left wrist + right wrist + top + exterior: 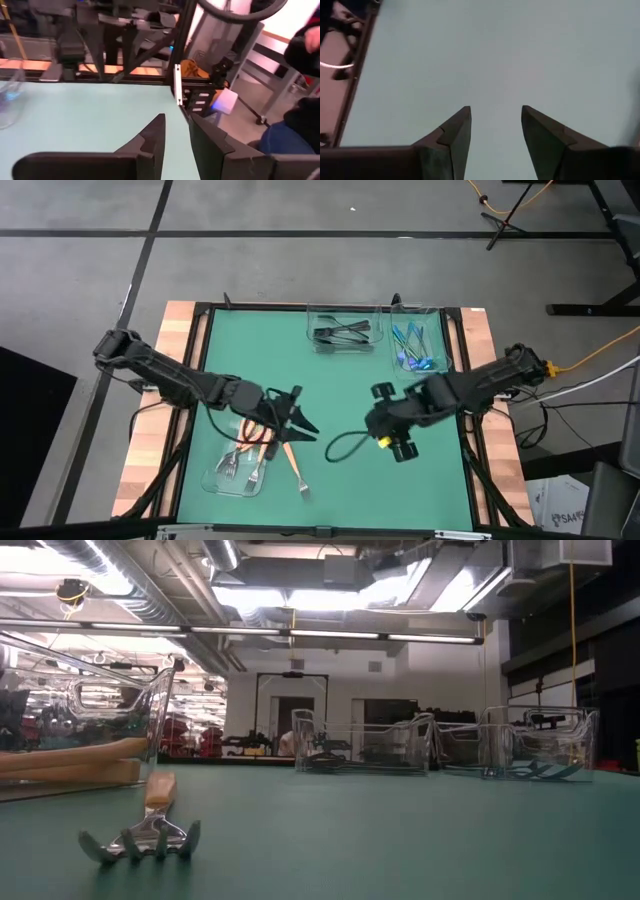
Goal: Sort silverware by color (type)
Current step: Put the orange fork into the bottom transparent bin
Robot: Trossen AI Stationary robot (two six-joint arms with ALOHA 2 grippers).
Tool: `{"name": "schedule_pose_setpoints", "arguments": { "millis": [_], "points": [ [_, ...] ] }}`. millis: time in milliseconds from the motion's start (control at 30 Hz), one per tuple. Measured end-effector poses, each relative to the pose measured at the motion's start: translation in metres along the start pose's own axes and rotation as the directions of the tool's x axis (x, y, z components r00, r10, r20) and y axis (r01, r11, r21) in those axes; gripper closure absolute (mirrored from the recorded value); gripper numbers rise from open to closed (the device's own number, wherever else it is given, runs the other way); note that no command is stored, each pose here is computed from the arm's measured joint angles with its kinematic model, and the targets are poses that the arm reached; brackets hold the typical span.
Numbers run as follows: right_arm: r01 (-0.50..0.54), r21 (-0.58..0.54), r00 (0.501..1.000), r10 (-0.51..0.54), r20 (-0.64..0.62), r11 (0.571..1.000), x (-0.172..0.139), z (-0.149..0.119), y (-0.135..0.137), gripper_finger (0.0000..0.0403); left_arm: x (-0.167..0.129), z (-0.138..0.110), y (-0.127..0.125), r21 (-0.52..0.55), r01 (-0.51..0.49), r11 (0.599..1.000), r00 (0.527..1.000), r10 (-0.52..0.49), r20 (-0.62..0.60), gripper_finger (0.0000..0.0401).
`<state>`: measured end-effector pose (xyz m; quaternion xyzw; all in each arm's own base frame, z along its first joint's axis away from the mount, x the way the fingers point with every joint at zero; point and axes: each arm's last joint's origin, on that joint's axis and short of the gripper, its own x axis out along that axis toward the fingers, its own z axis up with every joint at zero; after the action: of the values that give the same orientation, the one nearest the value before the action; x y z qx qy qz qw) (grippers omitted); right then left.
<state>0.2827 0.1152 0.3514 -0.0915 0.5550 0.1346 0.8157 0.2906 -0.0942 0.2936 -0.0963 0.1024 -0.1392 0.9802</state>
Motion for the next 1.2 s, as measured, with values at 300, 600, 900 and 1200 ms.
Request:
{"name": "schedule_pose_setpoints", "arguments": {
  "millis": [300, 600, 900, 1200],
  "points": [
    [0.199, 0.053, 0.98, -0.198, -0.025, 0.979, -0.015, -0.022, 0.046, 0.0236, 0.051, 0.023, 0.005, 0.051, 0.11, 0.993, 0.982, -0.101, -0.161, 0.0321],
    [0.289, 0.066, 0.957, -0.291, 0.014, 0.955, -0.022, -0.037, 0.082, 0.0236, 0.099, 0.022, -0.006, 0.099, 0.159, 0.982, 0.877, -0.095, -0.472, 0.0321],
    [0.262, 0.118, 0.962, -0.269, 0.05, 0.958, -0.024, -0.041, 0.097, 0.0236, 0.119, -0.021, -0.031, 0.193, 0.2, 0.961, 0.68, 0.006, -0.734, 0.0321],
    [0.252, 0.139, 0.963, -0.262, 0.062, 0.958, -0.024, -0.039, 0.097, 0.0236, 0.126, -0.047, -0.049, 0.213, 0.23, 0.95, 0.613, 0.028, -0.79, 0.0321]
  ]
}}
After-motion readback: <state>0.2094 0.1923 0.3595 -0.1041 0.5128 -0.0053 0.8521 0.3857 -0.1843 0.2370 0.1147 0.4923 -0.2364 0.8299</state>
